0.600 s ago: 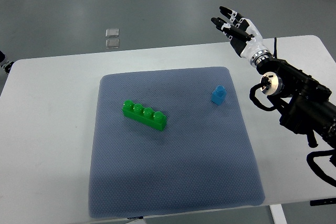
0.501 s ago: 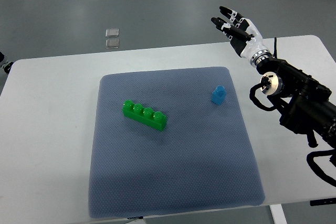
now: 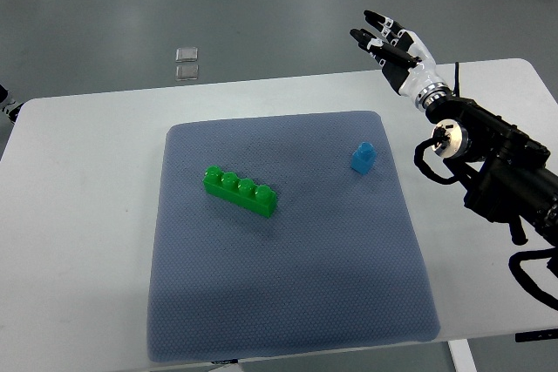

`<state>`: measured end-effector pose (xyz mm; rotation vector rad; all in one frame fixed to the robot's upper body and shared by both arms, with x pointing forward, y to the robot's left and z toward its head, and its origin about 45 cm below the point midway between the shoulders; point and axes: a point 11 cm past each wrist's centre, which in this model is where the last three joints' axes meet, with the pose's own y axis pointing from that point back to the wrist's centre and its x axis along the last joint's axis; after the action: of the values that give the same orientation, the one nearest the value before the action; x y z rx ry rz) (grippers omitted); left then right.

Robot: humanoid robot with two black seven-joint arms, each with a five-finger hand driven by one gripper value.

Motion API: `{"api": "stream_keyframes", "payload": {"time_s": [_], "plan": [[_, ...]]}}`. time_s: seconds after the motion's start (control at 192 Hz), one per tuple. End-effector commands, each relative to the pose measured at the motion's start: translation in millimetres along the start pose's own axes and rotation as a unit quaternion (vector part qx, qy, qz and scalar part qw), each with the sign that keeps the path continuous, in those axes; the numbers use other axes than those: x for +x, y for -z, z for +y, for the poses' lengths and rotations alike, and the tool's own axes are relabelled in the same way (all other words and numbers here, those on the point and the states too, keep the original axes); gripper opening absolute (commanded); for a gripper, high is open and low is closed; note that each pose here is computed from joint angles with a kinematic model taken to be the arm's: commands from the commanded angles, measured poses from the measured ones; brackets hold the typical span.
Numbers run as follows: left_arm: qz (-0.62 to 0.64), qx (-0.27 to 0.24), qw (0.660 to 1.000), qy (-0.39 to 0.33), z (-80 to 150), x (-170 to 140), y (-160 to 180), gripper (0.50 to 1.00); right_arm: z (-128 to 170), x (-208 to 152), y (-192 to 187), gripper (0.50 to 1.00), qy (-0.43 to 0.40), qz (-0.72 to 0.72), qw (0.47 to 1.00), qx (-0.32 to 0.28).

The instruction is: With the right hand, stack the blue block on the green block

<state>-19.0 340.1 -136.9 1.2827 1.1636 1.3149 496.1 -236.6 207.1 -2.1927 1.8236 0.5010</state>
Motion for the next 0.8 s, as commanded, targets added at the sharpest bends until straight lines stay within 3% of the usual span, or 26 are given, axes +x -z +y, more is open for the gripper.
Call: {"api": "stream_keyframes", "payload": {"time_s": [0.0,0.464,0.793], "plan": [[-0.001,0.000,1.000,-0.001,0,0,0,1.000,0,0,-1,0.913,0.000,0.000,1.000,-0.001],[0.000,0.001,1.000,-0.001,0,0,0,1.000,1,3,-1,0.911,-0.008,0.004,1.000,-0.001],[0.000,0.000,1.000,-0.001,0,0,0,1.000,-6,7,38,0.911,0.019,0.079,0.997,0.011]]}}
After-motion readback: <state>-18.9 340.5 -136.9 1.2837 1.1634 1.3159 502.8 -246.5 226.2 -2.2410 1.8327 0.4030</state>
